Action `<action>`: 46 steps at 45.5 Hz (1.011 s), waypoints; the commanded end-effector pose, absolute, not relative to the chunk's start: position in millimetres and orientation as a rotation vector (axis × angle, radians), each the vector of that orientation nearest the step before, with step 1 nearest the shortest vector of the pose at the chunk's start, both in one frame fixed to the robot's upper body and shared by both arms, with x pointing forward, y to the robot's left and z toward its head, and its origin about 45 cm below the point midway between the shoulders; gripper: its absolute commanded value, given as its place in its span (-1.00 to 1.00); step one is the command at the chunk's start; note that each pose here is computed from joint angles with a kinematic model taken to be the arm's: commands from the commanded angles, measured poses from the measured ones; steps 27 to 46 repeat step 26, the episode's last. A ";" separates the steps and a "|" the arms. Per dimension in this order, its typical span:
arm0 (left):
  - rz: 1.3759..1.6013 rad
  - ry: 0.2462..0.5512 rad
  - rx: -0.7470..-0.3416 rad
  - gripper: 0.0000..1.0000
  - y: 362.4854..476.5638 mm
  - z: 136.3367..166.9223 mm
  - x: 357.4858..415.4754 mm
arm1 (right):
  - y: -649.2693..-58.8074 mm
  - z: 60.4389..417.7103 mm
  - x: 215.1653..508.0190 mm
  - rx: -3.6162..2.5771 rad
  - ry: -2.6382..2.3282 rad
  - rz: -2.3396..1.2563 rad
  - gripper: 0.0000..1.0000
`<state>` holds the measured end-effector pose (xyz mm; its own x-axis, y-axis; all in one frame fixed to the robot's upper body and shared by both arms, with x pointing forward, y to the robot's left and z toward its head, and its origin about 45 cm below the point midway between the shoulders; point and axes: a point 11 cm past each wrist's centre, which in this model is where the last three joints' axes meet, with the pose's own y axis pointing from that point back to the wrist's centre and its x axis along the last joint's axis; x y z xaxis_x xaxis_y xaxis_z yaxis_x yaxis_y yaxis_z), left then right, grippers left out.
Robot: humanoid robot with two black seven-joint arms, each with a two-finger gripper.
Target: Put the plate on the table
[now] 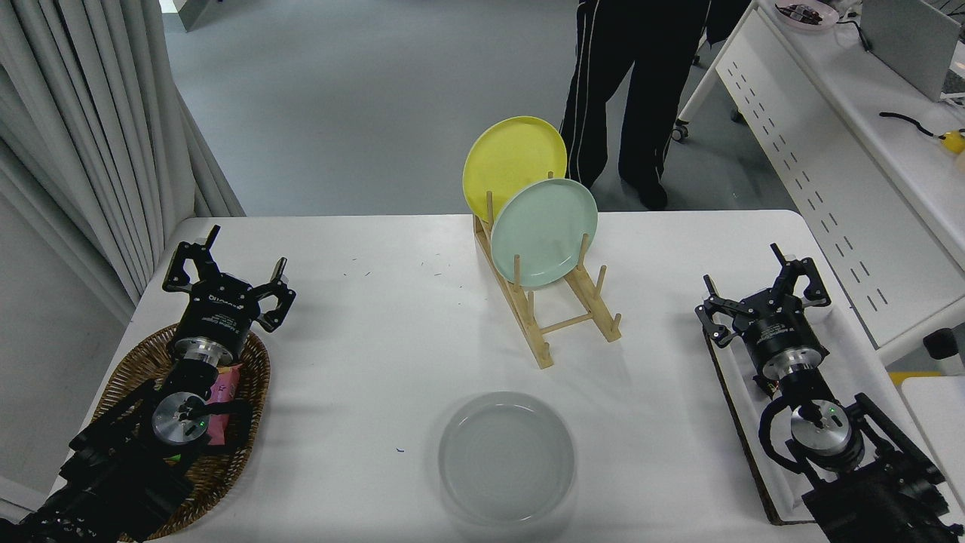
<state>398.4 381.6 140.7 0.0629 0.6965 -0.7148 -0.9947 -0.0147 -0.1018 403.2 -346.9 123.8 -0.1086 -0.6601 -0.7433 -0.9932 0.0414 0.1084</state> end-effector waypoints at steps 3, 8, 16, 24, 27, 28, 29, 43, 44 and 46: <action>1.451 0.543 -0.703 1.00 381.6 140.8 398.5 | -345.7 124.1 407.1 -1.666 1.821 0.864 1.00; 1.451 0.543 -0.703 1.00 381.6 140.8 398.5 | -345.1 124.8 407.2 -1.670 1.811 0.863 1.00; 1.451 0.543 -0.703 1.00 381.6 140.8 398.5 | -344.5 126.4 408.3 -1.673 1.805 0.859 1.00; 1.451 0.543 -0.703 1.00 381.6 140.8 398.5 | -343.0 125.9 408.2 -1.683 1.802 0.860 1.00; 1.451 0.543 -0.703 1.00 381.6 140.8 398.5 | -342.3 126.1 408.2 -1.687 1.797 0.860 1.00; 1.451 0.543 -0.703 1.00 381.6 140.8 398.5 | -342.3 126.1 408.2 -1.687 1.797 0.860 1.00; 1.451 0.543 -0.703 1.00 381.6 140.8 398.5 | -342.3 126.1 408.2 -1.687 1.797 0.860 1.00; 1.451 0.543 -0.703 1.00 381.6 140.8 398.5 | -342.3 126.1 408.2 -1.687 1.797 0.860 1.00; 1.451 0.543 -0.703 1.00 381.6 140.8 398.5 | -342.3 126.1 408.2 -1.687 1.797 0.860 1.00; 1.451 0.543 -0.703 1.00 381.6 140.8 398.5 | -342.3 126.1 408.2 -1.687 1.797 0.860 1.00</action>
